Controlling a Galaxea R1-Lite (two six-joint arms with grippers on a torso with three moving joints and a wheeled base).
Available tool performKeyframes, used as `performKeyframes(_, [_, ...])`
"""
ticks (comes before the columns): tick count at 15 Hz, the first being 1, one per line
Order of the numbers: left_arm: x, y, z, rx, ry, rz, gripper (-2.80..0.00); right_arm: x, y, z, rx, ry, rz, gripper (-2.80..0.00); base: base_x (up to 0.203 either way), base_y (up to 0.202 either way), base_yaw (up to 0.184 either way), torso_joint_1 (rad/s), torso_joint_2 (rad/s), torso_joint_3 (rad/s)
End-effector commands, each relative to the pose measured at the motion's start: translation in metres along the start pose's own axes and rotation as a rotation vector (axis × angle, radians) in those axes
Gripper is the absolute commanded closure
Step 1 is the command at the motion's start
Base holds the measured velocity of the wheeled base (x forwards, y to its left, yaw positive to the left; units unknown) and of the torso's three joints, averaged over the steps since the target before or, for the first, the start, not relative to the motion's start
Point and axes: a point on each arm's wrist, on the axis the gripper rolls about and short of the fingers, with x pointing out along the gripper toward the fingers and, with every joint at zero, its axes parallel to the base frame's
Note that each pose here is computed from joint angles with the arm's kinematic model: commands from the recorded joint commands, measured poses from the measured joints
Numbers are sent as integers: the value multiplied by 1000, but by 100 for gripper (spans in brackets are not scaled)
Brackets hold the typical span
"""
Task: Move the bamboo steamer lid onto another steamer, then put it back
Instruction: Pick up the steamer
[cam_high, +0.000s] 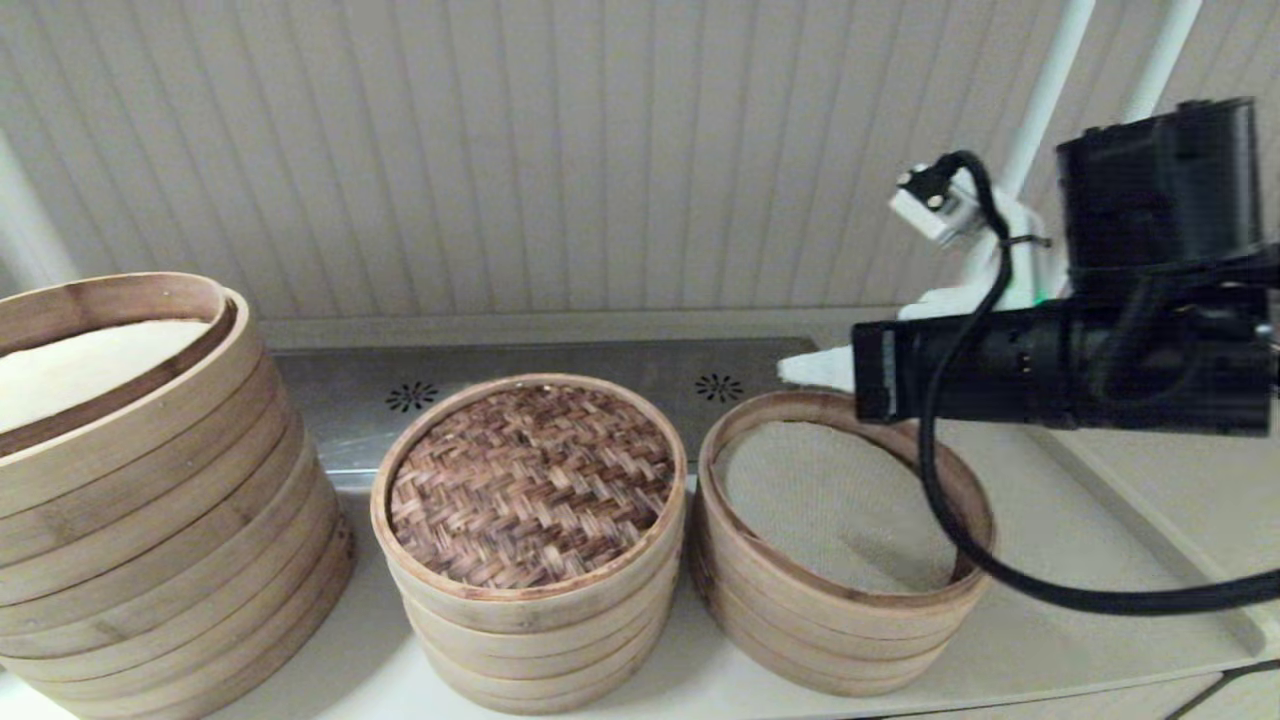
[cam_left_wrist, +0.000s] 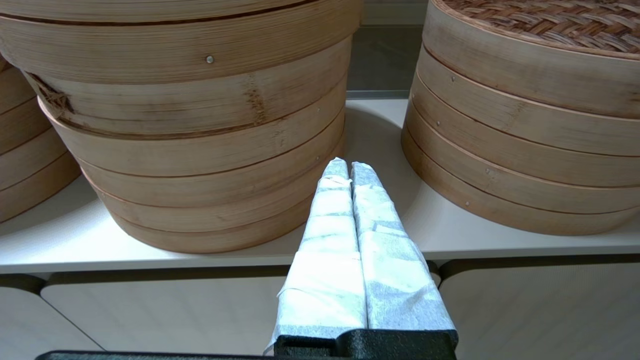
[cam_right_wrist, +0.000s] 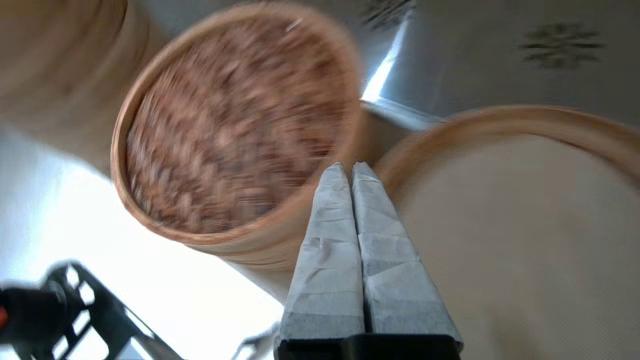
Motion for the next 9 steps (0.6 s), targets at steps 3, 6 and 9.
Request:
performKeyframes(3, [0, 0, 0, 0, 2, 0, 0, 47, 35, -15, -81, 88, 40, 0, 0, 0, 0, 0, 0, 0])
performKeyframes(6, [0, 0, 0, 0, 2, 0, 0, 61, 51, -18, -107, 94, 38, -280, 0, 0, 0, 0, 0, 0])
performKeyframes(9, [0, 0, 0, 0, 2, 0, 0, 77, 63, -23, -147, 114, 65, -280, 0, 0, 0, 0, 0, 0])
